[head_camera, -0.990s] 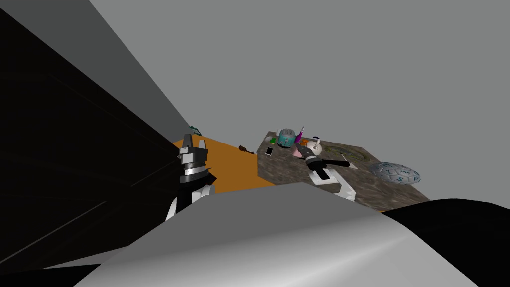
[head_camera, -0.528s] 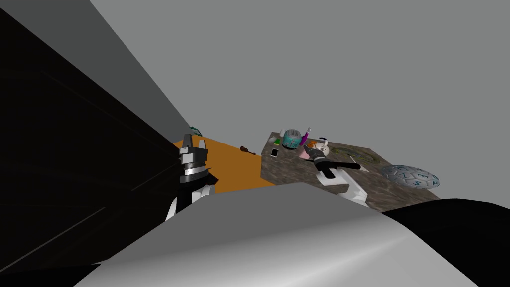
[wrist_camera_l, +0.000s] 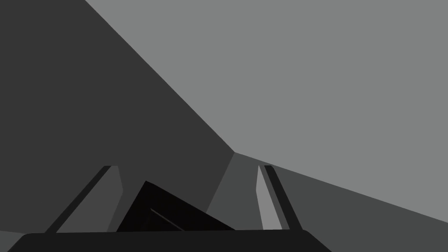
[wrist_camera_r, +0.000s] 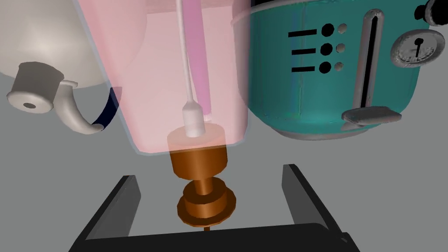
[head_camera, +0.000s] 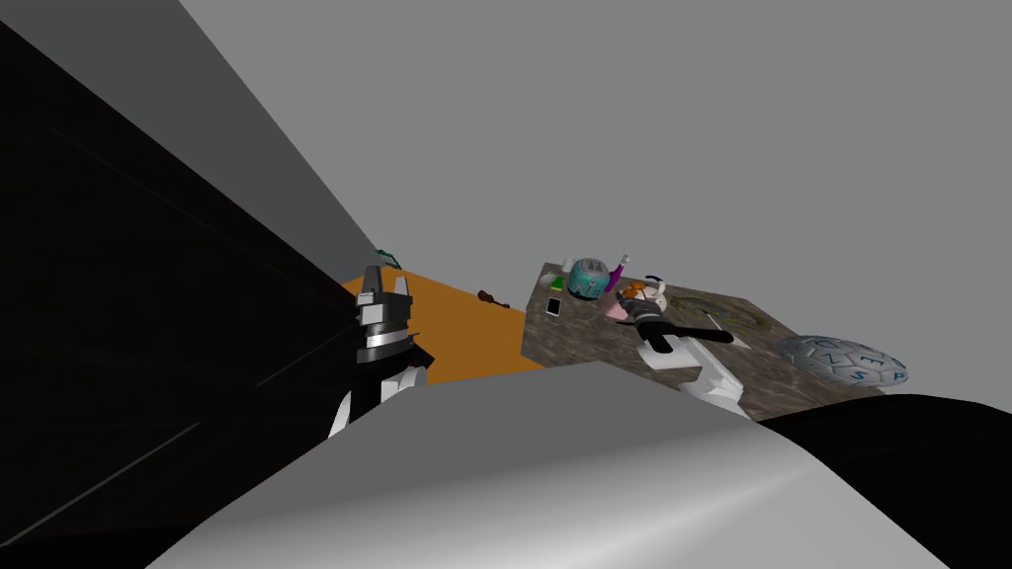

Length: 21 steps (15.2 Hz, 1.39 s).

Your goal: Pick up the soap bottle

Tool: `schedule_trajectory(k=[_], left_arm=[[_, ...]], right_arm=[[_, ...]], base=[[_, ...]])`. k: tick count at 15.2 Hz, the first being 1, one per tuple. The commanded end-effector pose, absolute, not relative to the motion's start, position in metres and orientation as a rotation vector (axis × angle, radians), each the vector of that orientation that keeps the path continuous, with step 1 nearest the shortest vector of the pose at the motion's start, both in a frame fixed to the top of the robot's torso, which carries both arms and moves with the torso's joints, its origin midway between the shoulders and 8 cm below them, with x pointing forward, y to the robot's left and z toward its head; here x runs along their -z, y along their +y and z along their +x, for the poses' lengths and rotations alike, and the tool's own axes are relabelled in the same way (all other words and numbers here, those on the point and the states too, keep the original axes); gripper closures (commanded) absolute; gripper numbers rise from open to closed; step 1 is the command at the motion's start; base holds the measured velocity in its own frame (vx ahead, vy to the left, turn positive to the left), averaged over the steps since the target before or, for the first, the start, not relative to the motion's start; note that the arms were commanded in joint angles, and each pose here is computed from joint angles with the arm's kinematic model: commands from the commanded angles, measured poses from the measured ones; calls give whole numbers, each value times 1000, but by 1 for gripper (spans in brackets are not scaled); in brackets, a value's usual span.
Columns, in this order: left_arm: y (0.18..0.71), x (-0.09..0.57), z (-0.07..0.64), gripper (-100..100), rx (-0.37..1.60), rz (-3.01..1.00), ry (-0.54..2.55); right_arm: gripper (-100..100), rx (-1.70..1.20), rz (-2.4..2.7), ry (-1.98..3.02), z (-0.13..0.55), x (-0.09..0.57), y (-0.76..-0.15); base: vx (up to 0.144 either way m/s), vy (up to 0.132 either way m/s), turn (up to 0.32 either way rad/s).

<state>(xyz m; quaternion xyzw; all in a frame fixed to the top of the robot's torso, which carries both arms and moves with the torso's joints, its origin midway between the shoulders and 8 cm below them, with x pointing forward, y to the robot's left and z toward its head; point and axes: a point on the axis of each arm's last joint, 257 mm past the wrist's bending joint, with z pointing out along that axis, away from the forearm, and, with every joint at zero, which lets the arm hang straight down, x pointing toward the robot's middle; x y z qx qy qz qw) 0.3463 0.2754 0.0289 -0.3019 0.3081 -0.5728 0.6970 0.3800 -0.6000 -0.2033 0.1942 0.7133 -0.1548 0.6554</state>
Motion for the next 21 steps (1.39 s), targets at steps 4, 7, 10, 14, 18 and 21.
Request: schedule_trajectory(k=[4,7,10,14,18,21], left_arm=[[275,-29,346,0,1277,-673,687],[275,-29,346,0,1277,-673,687],[275,-29,346,0,1277,-673,687],[275,-29,346,0,1277,-673,687],[275,-29,346,0,1277,-673,687],[275,-29,346,0,1277,-673,687]], right_arm=[[100,351,440,1617,380,203,-600],[-100,382,390,1629,383,203,-591],[-100,411,340,1640,386,202,-582],[-100,463,250,1653,392,201,-564],[-100,505,179,1660,396,199,-550],[-100,526,143,1662,399,198,-543]], base=[[2,2,0],[-12,-7,50],[-81,-51,137],[-102,-56,163],[-77,-44,130],[-66,-39,150]])
